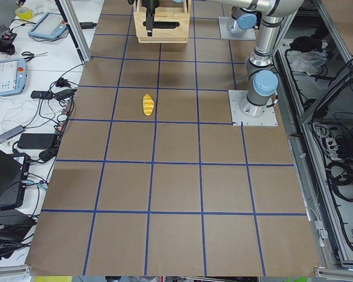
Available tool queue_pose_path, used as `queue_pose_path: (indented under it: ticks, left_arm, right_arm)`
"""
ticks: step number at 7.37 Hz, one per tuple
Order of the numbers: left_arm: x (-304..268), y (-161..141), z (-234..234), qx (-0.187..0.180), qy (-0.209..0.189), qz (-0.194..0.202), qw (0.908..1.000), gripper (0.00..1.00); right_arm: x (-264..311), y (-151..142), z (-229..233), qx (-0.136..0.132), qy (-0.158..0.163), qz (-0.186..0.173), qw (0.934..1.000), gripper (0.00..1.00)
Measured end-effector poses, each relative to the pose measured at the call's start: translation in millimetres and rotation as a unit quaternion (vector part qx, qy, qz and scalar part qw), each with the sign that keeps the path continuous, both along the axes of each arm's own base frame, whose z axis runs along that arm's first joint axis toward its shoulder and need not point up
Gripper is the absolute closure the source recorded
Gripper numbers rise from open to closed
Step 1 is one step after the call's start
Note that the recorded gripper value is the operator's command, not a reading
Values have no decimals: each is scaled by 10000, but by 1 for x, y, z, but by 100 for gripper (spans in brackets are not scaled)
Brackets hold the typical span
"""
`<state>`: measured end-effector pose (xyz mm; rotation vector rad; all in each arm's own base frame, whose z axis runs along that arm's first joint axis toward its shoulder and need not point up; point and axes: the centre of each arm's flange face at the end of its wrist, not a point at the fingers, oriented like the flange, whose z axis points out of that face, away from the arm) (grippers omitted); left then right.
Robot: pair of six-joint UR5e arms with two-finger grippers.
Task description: Open upper drawer
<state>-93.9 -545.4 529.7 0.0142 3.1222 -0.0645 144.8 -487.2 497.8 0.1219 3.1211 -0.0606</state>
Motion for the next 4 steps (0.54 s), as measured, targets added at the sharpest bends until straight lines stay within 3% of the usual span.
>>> queue_pose_path:
  ticks: [4]
  left_arm:
    - [7,20,-9,80,5,37,10000,0]
  right_arm:
    - [0,0,0,0,1,0,10000,0]
